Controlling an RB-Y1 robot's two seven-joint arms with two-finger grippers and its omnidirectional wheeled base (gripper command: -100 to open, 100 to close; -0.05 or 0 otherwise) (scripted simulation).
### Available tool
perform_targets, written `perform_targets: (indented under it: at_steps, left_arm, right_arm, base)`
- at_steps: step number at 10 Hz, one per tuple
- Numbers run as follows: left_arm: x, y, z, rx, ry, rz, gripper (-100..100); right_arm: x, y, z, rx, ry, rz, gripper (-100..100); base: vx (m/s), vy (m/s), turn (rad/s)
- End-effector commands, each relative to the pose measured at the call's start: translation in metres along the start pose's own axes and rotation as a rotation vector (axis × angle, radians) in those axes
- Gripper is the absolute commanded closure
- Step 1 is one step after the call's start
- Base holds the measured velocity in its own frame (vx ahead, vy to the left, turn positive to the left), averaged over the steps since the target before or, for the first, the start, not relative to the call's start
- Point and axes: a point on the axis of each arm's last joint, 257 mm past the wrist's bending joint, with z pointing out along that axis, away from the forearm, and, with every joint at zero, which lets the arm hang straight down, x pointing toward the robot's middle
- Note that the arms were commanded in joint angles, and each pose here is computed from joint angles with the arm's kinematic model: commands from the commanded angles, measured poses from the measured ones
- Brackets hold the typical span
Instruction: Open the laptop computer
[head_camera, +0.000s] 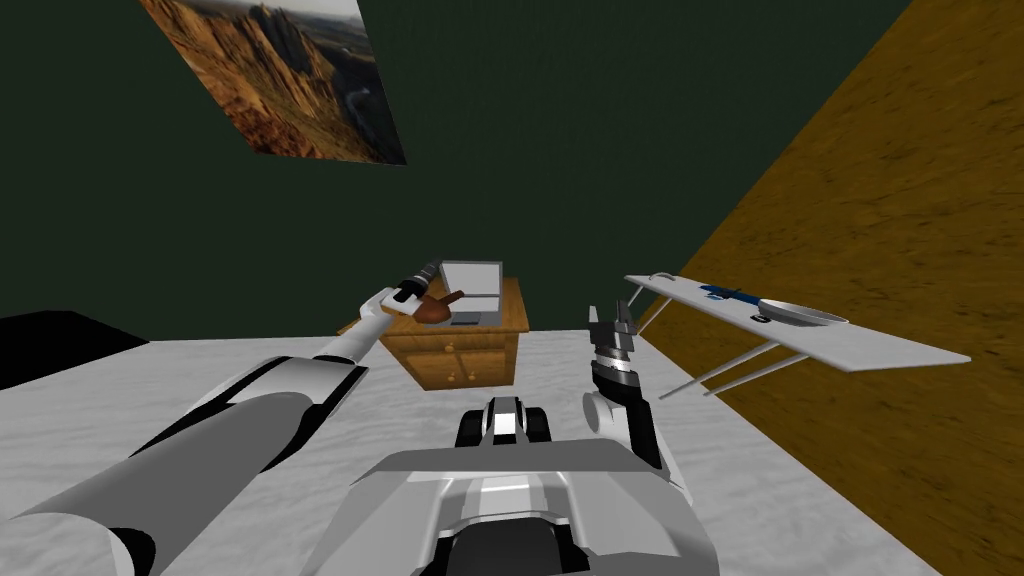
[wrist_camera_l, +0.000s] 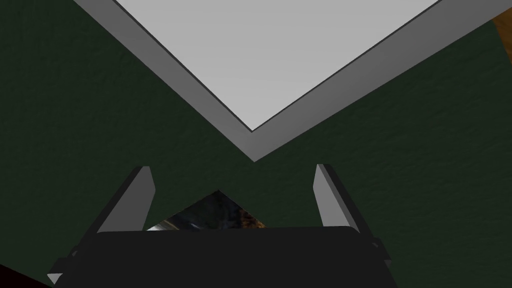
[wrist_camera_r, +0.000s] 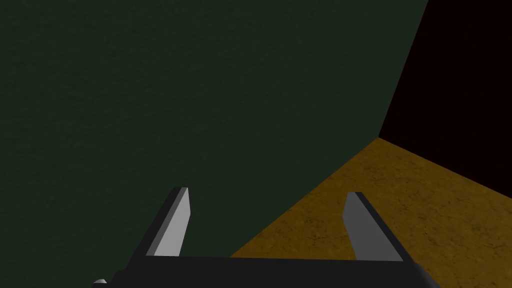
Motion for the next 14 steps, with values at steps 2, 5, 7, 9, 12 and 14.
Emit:
perform_targets:
  at_steps: [2, 5, 7, 9, 12, 14]
  left_arm:
    - [-0.009, 0.006, 0.008, -0.061, 0.003, 0.007, -100]
    - [-0.017, 0.009, 0.012, -0.097, 0.0, 0.013, -100]
    - [-0.024, 0.011, 0.014, -0.125, -0.003, 0.017, -100]
    - [-0.031, 0.015, 0.016, -0.158, -0.008, 0.022, -100]
    - [-0.042, 0.023, 0.018, -0.214, -0.019, 0.027, -100]
    - [-0.049, 0.029, 0.018, -0.252, -0.028, 0.03, -100]
  right_arm:
    - [0.0, 0.0, 0.0, 0.0, 0.0, 0.0, 0]
    - [0.0, 0.0, 0.0, 0.0, 0.0, 0.0, 0]
    - [0.0, 0.0, 0.0, 0.0, 0.0, 0.0, 0]
    - [0.0, 0.0, 0.0, 0.0, 0.0, 0.0, 0]
    - [0.0, 0.0, 0.0, 0.0, 0.0, 0.0, 0]
    - [0.0, 0.0, 0.0, 0.0, 0.0, 0.0, 0]
  base:
    - [-0.031, 0.044, -0.096]
    - [-0.032, 0.039, -0.095]
    - [-0.03, 0.031, -0.086]
    - [-0.039, 0.04, -0.091]
    - [-0.035, 0.041, -0.114]
    - [-0.043, 0.036, -0.094]
